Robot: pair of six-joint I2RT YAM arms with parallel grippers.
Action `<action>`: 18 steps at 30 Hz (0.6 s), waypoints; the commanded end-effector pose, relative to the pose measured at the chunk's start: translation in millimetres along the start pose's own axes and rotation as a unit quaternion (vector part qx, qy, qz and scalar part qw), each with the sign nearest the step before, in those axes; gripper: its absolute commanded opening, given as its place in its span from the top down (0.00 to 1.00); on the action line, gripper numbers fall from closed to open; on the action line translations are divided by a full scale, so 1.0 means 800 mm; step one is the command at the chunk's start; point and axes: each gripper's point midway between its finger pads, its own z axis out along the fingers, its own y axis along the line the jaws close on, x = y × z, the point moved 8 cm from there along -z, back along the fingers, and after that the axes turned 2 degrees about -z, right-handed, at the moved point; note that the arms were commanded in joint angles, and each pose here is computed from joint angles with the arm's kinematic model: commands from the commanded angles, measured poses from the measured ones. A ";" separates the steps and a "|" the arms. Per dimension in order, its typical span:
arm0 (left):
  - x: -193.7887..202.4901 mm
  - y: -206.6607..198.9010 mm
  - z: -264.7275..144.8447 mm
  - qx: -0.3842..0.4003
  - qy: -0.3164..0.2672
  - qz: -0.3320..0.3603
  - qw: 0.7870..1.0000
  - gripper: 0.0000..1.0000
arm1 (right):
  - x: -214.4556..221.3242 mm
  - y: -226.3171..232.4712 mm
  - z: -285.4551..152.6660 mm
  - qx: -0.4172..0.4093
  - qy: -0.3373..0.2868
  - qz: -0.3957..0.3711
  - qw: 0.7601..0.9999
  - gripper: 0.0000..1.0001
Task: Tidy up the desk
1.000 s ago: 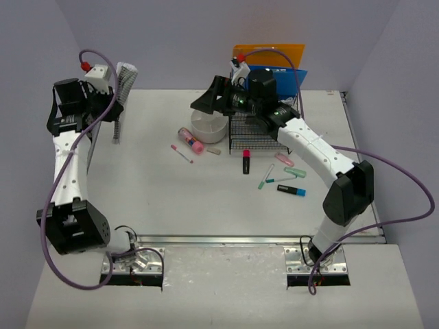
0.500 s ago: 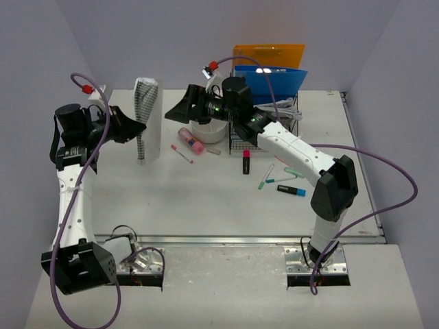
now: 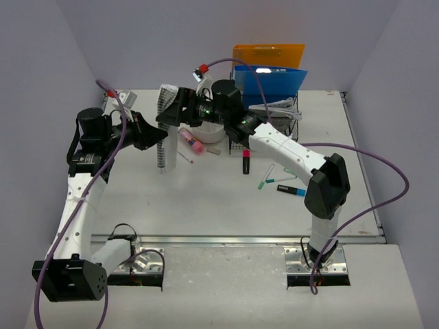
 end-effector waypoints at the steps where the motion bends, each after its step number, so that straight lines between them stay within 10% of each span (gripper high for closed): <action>1: -0.018 -0.011 0.001 0.013 -0.036 0.044 0.998 1.00 | -0.019 0.032 0.007 -0.031 -0.032 -0.012 0.999 0.01; 18: 0.000 -0.059 0.045 0.036 -0.019 0.075 0.996 1.00 | -0.008 0.017 0.027 0.059 -0.032 -0.007 0.998 0.08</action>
